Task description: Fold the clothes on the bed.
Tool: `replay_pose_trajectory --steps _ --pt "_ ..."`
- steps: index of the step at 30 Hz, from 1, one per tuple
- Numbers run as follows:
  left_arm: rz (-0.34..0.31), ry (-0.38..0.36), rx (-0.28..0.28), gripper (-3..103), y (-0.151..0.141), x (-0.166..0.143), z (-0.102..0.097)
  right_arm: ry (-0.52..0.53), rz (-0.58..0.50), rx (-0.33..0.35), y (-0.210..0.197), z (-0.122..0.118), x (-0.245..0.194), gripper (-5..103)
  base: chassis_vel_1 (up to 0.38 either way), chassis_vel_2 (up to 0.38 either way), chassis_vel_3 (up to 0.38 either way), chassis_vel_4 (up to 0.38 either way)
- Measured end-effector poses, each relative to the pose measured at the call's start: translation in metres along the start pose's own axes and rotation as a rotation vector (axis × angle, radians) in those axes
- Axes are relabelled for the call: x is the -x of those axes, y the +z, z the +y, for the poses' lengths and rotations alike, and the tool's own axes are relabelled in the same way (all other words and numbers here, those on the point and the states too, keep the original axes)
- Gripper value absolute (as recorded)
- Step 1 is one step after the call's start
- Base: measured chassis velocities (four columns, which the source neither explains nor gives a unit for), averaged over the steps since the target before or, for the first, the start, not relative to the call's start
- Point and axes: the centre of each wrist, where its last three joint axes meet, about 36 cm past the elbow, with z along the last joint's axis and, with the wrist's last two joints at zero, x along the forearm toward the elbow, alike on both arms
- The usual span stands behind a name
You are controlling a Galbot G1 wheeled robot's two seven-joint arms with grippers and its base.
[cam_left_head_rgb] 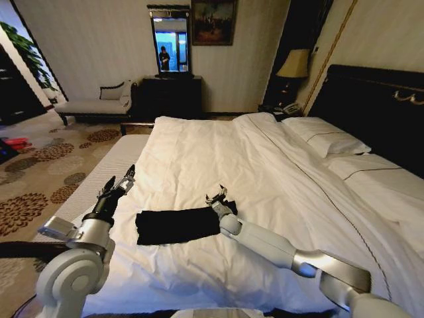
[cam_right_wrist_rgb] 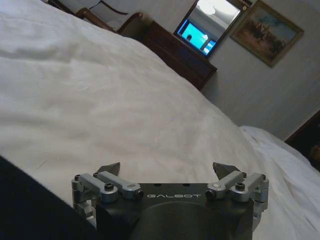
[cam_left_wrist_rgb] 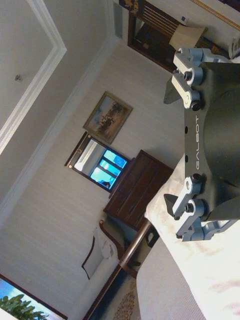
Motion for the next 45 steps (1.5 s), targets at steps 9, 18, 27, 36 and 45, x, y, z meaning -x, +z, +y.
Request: replay_pose_trajectory --steps 9,18,27,36,45 --pt "0.001 -0.006 -0.008 100 0.006 0.001 -0.003 -0.050 -0.037 0.077 -0.008 0.009 -0.029 100 0.000 0.000 0.000 0.000" --pt "0.014 -0.006 0.004 100 0.010 0.011 0.003 -0.116 -0.136 0.153 0.002 0.013 -0.047 100 0.000 0.000 0.000 0.000" --pt "0.016 -0.015 0.041 100 0.009 0.022 0.014 -0.170 -0.207 0.209 -0.001 0.012 -0.093 100 0.000 0.000 0.000 0.000" --pt "0.020 -0.017 0.046 100 0.011 0.034 0.020 -0.200 -0.172 0.282 0.005 0.009 -0.137 100 0.000 0.000 0.000 0.000" --pt "0.016 -0.020 0.022 100 0.012 0.037 0.020 -0.028 -0.210 0.285 -0.037 -0.032 -0.065 100 0.000 0.000 0.000 0.000"
